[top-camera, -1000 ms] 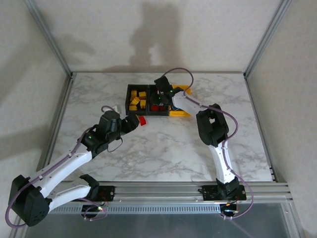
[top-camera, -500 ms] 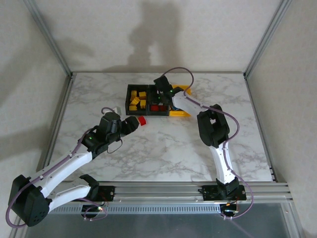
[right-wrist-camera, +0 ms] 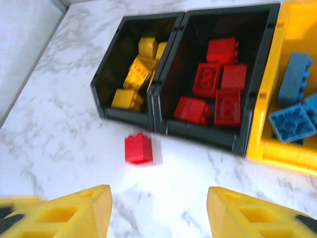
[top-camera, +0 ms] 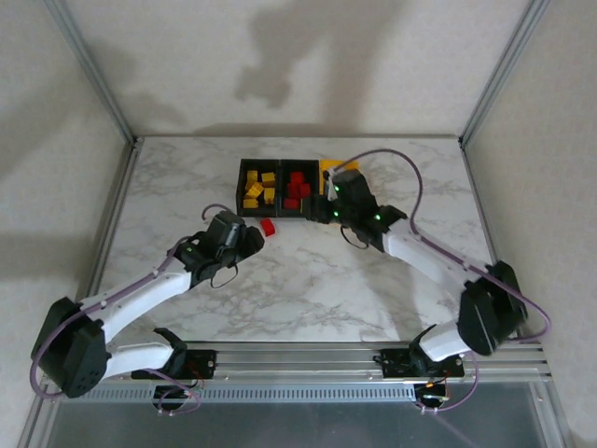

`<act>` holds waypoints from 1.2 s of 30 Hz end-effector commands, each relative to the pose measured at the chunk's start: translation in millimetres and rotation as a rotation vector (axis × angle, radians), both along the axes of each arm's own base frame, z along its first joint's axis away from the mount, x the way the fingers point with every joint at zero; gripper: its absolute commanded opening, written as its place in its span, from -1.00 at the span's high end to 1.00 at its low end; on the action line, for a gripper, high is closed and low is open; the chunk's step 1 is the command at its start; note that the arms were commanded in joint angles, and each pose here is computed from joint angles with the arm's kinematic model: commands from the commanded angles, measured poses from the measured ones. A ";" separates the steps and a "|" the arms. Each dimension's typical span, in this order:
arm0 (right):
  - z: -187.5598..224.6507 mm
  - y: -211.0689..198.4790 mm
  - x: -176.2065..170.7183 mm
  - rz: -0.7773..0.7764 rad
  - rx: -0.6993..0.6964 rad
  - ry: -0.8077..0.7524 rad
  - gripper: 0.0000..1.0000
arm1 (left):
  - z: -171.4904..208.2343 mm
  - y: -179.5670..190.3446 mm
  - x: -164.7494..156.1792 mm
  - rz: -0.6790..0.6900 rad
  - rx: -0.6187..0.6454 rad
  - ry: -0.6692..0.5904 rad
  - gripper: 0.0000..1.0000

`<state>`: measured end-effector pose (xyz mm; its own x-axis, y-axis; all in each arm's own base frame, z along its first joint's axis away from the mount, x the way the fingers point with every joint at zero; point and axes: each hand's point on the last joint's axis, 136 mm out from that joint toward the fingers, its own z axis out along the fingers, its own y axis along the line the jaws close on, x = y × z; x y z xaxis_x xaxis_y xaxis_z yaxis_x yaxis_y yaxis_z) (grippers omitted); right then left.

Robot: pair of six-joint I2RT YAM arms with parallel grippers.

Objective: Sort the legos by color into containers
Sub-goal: Place the lego in the container, then pick up the lego from the center of the table.

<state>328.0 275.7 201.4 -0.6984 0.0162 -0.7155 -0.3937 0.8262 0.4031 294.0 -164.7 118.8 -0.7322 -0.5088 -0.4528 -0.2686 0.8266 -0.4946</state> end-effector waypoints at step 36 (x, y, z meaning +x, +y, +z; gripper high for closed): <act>-38.8 -53.0 -110.3 0.109 0.061 -0.010 -0.15 | -78.4 -50.0 84.7 0.152 0.490 -0.037 -0.33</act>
<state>218.5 225.9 167.1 -0.6920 -0.0069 -0.7218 -0.4901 0.7387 0.4628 365.5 -210.1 33.6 -0.6779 -0.3530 -0.6448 -0.3960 0.9144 -0.0842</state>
